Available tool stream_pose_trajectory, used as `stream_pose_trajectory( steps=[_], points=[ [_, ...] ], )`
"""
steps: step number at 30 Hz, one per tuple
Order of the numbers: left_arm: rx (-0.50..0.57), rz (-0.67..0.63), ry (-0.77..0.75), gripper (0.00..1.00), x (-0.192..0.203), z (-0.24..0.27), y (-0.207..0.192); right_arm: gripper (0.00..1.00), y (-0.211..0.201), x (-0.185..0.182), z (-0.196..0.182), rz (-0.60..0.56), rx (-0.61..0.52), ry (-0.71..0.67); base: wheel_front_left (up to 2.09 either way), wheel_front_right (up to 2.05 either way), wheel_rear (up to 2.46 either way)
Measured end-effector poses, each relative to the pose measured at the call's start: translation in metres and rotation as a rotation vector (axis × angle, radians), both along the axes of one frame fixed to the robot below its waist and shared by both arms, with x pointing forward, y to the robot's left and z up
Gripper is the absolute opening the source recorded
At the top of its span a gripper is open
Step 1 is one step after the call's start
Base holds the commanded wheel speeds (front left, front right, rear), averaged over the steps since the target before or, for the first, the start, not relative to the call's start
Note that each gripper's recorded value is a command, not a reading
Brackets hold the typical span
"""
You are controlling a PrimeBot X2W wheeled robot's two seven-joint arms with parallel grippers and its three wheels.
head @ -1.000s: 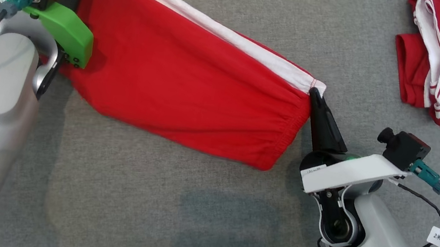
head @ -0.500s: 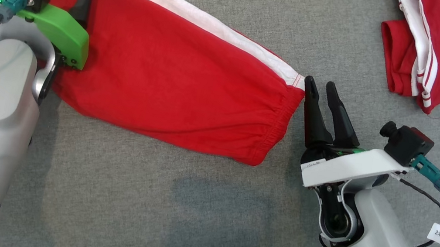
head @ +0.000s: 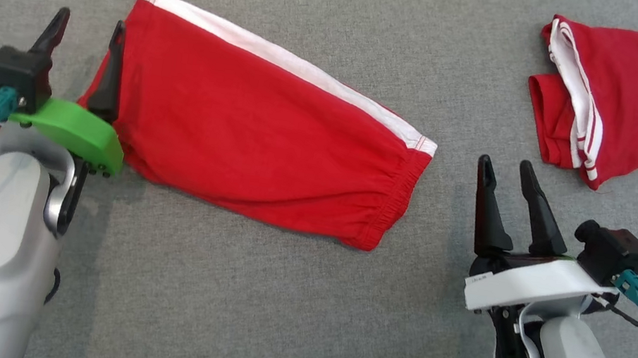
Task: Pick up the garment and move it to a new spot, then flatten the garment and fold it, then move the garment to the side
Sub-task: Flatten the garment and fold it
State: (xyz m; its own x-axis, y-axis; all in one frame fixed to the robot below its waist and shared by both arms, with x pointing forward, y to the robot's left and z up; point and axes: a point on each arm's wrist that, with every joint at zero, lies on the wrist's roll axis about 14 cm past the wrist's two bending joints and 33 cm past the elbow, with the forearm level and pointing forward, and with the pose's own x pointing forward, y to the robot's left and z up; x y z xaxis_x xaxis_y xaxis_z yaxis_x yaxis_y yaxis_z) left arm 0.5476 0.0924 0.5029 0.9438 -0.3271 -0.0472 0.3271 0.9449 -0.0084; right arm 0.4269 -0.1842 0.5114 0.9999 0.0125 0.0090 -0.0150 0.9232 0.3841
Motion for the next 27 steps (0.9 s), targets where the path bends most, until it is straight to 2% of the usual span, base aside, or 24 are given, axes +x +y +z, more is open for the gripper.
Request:
stream_pose_trajectory(
  steps=[11,27],
  points=[
    [-0.083,0.121,-0.033,1.00,-0.064,0.019,0.034,1.00,-0.001,-0.031,0.022,0.003,-0.127,-0.048,0.00,0.00,0.00],
    [-0.119,0.253,-0.013,1.00,-0.167,0.013,0.074,1.00,0.012,-0.070,0.034,0.034,-0.142,-0.085,0.00,0.00,0.00]
  ],
)
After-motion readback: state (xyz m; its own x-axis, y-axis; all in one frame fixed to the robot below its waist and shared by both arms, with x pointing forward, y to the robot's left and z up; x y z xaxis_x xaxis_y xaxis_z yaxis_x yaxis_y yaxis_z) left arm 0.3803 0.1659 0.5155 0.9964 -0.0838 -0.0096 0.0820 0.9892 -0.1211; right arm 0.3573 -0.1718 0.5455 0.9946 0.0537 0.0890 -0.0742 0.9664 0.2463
